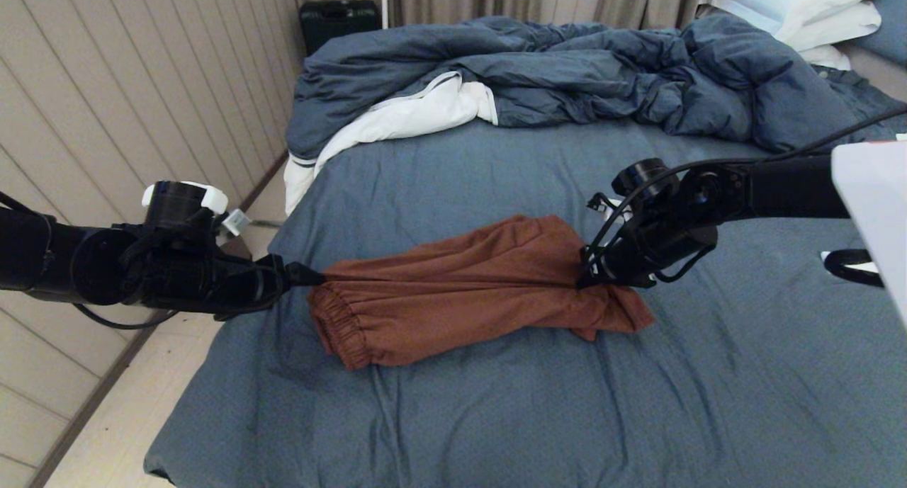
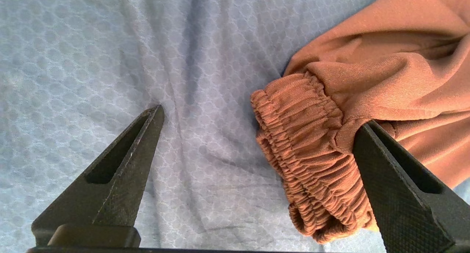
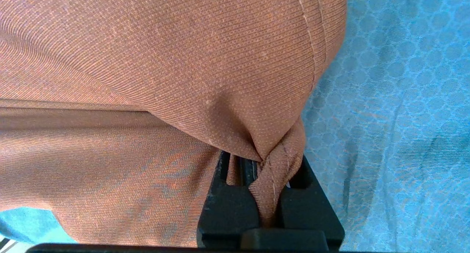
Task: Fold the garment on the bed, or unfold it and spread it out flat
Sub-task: Fold the brown shorts
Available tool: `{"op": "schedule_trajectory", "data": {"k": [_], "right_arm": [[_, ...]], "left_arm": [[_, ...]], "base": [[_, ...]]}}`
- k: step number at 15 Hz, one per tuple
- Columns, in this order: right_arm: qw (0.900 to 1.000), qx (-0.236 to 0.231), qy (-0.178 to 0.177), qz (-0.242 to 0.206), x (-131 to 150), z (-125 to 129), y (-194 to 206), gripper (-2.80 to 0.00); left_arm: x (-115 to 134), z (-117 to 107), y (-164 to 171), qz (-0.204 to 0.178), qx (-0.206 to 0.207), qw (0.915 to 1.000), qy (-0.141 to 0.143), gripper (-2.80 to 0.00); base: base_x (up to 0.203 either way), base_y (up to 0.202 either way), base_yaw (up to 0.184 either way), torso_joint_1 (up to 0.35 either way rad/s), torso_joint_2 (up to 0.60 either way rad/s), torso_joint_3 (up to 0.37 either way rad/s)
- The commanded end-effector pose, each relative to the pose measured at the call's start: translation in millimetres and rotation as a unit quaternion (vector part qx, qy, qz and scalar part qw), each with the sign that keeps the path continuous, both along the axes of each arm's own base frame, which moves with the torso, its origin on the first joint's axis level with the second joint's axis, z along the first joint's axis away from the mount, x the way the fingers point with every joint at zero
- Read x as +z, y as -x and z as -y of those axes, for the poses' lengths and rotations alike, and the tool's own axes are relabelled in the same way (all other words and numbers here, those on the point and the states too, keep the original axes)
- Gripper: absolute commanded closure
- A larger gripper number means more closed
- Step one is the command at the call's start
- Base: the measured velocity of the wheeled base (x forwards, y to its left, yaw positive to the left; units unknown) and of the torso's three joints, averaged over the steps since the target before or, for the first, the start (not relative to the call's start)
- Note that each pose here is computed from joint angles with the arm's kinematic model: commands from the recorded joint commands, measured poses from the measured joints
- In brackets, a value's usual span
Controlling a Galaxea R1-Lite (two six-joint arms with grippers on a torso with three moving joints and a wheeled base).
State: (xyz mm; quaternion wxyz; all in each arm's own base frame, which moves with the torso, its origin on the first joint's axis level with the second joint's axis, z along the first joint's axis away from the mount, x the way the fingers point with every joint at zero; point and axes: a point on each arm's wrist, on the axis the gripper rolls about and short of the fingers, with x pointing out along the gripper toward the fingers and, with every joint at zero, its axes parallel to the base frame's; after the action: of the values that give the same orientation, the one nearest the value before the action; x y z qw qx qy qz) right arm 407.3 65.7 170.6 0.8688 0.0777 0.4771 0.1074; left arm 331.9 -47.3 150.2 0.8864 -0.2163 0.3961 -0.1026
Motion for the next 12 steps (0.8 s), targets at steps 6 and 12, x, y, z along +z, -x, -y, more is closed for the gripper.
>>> {"op": "schedule_trajectory", "data": {"k": [6, 12], "right_arm": [[1.0, 0.022, 0.0, -0.008, -4.3, -17.4, 4.4, 0.0], [0.997, 0.059, -0.043, 0.02, 24.5, -26.0, 17.8, 0.0]], "left_arm": [[-2.2, -0.2, 0.0, -0.004, 0.001, 1.0, 0.0, -2.8], [-0.1, -1.2, -0.8, 0.0, 0.003, 1.0, 0.0, -2.8]], "base": [[0.0, 0.0, 0.0, 0.0, 0.0, 0.0], [0.0, 0.0, 0.0, 0.0, 0.0, 0.0]]}}
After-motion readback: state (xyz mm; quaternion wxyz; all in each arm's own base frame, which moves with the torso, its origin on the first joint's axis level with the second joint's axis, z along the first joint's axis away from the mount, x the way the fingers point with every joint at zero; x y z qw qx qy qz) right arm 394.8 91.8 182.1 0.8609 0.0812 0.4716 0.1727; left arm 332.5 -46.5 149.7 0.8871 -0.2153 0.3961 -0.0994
